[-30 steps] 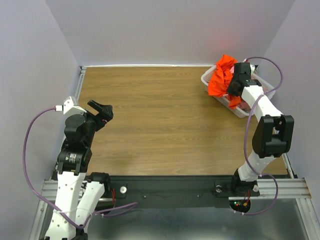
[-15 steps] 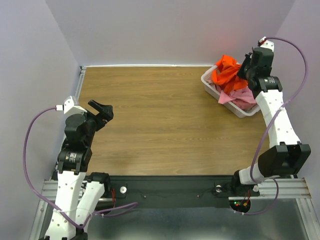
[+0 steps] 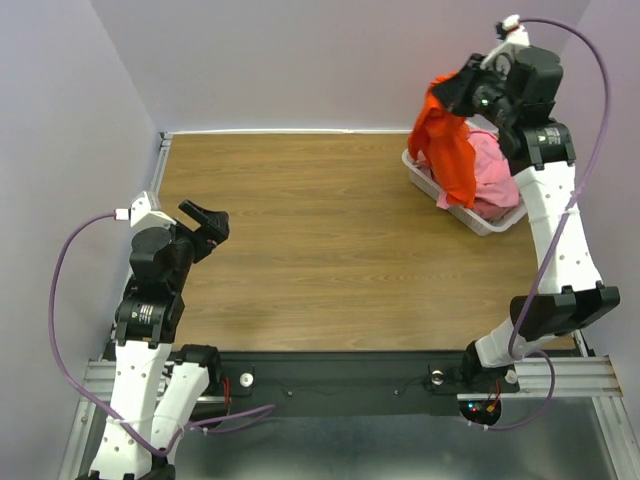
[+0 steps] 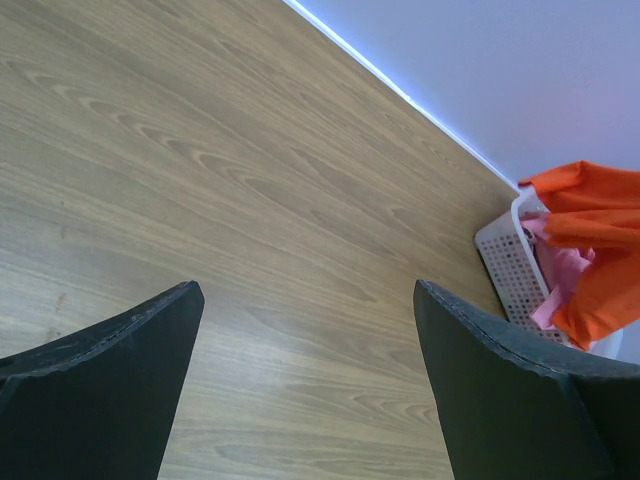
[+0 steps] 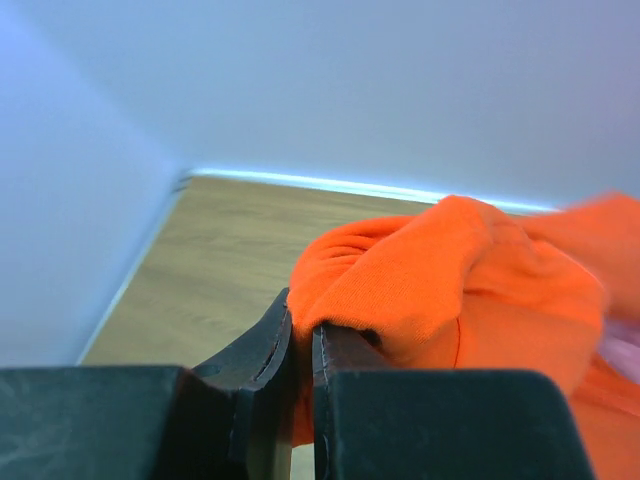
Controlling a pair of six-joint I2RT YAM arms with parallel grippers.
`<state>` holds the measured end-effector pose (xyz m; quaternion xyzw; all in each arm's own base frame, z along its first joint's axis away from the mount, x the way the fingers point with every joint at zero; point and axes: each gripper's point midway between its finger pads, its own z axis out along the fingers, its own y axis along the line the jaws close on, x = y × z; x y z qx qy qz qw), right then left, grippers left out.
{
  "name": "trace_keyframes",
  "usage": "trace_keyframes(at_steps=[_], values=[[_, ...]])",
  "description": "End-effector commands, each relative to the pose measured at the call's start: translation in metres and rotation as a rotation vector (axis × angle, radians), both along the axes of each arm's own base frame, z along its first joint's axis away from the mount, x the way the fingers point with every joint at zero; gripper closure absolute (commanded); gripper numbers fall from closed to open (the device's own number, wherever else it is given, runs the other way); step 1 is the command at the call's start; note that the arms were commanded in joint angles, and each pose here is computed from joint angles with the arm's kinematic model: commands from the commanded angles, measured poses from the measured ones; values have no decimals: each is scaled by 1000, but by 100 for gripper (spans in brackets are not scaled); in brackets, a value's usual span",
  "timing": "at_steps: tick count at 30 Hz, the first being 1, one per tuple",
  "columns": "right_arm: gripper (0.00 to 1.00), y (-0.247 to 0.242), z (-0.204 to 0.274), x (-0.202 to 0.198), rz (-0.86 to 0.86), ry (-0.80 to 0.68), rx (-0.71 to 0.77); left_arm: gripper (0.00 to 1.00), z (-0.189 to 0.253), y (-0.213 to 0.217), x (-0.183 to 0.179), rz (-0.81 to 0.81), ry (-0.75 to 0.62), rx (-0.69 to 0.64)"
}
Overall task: Fold and stack the t-shirts
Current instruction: Move the tshirt to the center of the board
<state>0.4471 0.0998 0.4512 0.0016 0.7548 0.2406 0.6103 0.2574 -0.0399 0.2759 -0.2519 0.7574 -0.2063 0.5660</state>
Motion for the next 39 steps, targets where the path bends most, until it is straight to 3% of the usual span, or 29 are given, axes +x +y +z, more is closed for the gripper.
trace_keyframes(at_steps=[1, 7, 11, 15, 16, 17, 18, 21, 22, 24, 32, 36, 39], values=[[100, 122, 58, -71, 387, -172, 2, 2, 16, -2, -1, -17, -42, 3], [100, 204, 63, -112, 625, -165, 41, 2, 6, 0, -2, 6, 3, -15], [99, 211, 27, -110, 622, -102, -6, 2, -3, -1, 0, 8, 44, -27], [96, 158, -67, -84, 269, 88, -116, 1, -21, -3, -1, 16, 97, -52], [93, 124, -72, -83, 99, 85, -129, 1, -24, -3, -1, 20, 102, -63], [91, 107, -140, -87, 35, 207, -209, 2, -29, -3, 0, 22, 110, -68], [88, 83, -158, -87, -86, 227, -244, 2, -37, -3, 0, 29, 125, -77], [61, 39, -225, -114, -225, 326, -329, 1, -53, -4, 2, 36, 165, -84], [36, 23, -227, -119, -302, 318, -330, 1, -62, -3, 2, 45, 187, -84], [2, 4, -242, -127, -387, 334, -337, 1, -75, -4, 4, 46, 224, -86], [0, 31, -264, -158, -221, 411, -190, 2, -144, -15, 1, 30, 397, -145], [0, 20, -292, -174, -291, 479, -126, 10, -161, -53, -4, -147, 413, -234], [0, 16, -310, -187, -306, 519, -94, 10, -156, -68, -6, -183, 396, -232]])
